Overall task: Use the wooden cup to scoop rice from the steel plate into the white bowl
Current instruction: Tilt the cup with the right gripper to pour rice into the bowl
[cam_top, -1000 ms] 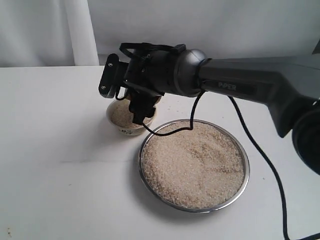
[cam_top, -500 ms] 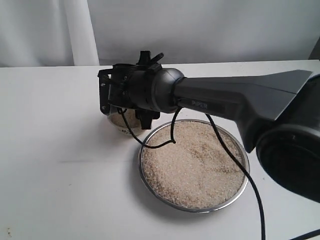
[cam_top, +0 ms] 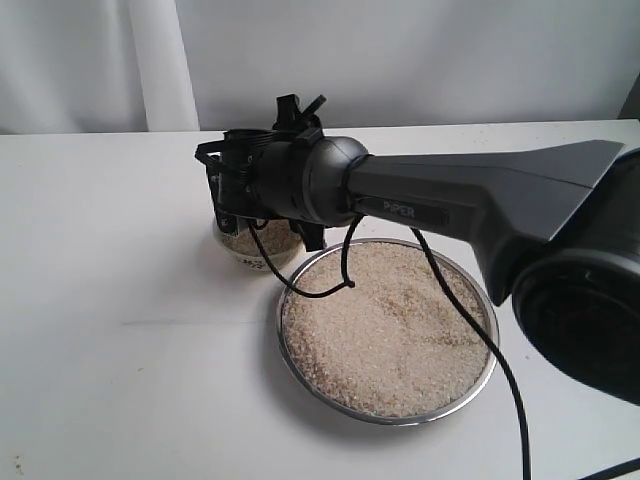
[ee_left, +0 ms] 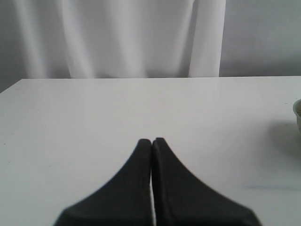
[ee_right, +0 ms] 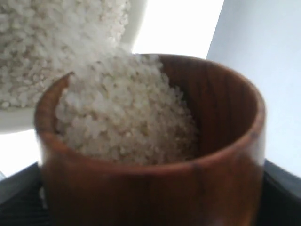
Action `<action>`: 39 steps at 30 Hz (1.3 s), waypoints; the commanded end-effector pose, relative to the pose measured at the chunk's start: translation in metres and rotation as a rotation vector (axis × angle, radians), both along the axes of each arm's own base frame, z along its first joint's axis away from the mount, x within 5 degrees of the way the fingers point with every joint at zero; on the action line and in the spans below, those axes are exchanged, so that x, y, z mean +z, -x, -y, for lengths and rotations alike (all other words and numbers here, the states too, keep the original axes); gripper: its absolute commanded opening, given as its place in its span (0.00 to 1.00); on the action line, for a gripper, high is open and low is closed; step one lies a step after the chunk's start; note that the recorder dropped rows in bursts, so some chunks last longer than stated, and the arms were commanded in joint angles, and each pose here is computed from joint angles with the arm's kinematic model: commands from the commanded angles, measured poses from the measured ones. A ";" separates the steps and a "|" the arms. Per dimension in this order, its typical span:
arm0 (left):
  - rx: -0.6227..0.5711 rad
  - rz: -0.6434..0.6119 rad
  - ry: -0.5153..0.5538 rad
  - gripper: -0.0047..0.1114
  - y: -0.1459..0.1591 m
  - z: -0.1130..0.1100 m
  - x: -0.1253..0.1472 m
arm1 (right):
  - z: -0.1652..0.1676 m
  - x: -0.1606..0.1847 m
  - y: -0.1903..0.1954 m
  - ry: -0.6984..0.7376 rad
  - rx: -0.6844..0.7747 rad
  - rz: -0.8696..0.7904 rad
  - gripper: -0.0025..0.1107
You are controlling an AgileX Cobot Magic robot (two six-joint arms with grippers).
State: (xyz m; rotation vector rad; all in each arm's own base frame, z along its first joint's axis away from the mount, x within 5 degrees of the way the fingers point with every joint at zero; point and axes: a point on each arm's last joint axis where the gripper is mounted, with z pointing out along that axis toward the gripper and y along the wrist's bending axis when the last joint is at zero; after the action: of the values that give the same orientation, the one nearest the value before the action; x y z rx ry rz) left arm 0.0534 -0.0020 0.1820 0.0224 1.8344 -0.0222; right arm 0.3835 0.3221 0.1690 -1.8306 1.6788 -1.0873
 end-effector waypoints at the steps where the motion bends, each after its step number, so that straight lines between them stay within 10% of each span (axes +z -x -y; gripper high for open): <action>1: -0.001 0.007 0.003 0.04 0.000 0.000 0.000 | -0.006 0.009 0.004 0.060 0.059 0.026 0.02; 39: -0.001 0.007 0.003 0.04 0.000 0.000 0.000 | -0.025 0.016 0.007 0.433 0.236 0.262 0.02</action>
State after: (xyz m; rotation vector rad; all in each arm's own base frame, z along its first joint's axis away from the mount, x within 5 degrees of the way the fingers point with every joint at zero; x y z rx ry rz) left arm 0.0534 -0.0020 0.1820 0.0224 1.8344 -0.0222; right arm 0.3786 0.3445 0.1765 -2.0009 1.1331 -1.5427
